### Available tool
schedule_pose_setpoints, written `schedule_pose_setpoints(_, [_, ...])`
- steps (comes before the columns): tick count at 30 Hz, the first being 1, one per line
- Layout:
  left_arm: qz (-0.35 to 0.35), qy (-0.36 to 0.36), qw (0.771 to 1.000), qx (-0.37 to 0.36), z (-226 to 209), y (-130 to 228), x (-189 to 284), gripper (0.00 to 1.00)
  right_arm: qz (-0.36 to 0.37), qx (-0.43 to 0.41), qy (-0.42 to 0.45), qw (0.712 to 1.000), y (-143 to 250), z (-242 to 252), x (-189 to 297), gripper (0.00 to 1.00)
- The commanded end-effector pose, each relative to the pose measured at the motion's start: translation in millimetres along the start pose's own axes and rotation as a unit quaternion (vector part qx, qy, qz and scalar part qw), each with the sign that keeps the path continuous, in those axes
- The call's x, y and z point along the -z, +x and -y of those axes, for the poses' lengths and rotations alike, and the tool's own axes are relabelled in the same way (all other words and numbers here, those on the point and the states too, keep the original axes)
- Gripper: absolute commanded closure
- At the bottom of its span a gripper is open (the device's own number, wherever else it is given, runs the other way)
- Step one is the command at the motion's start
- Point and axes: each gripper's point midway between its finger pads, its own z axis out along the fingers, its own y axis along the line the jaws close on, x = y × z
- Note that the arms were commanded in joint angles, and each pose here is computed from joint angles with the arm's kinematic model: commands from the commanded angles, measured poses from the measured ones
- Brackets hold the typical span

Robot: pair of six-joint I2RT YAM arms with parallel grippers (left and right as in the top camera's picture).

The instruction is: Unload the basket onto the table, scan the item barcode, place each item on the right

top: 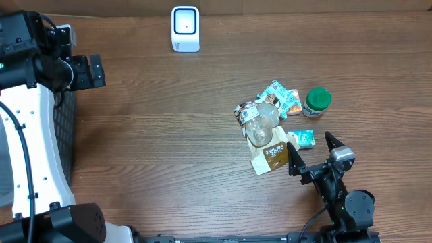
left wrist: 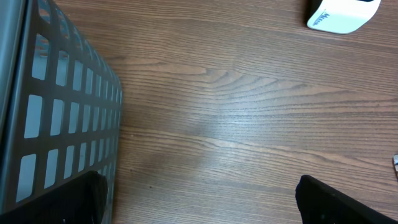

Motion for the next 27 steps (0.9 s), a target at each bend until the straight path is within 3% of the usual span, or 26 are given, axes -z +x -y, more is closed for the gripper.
schedule_pose_setpoints(1, [0.006, -0.002, 1.0, -0.012, -2, -4, 3, 0.0, 0.004, 0.001, 0.002, 1.0, 1, 1, 0, 0.0])
schedule_pose_setpoints(18, [0.007, -0.002, 1.0, -0.012, -2, -4, 3, 0.0, 0.004, 0.001, 0.002, 1.0, 1, 1, 0, 0.0])
schedule_pose_setpoints(27, [0.082, -0.007, 0.996, -0.019, 4, -7, 64, 0.0, 0.004, 0.001, 0.002, 1.0, 1, 1, 0, 0.0])
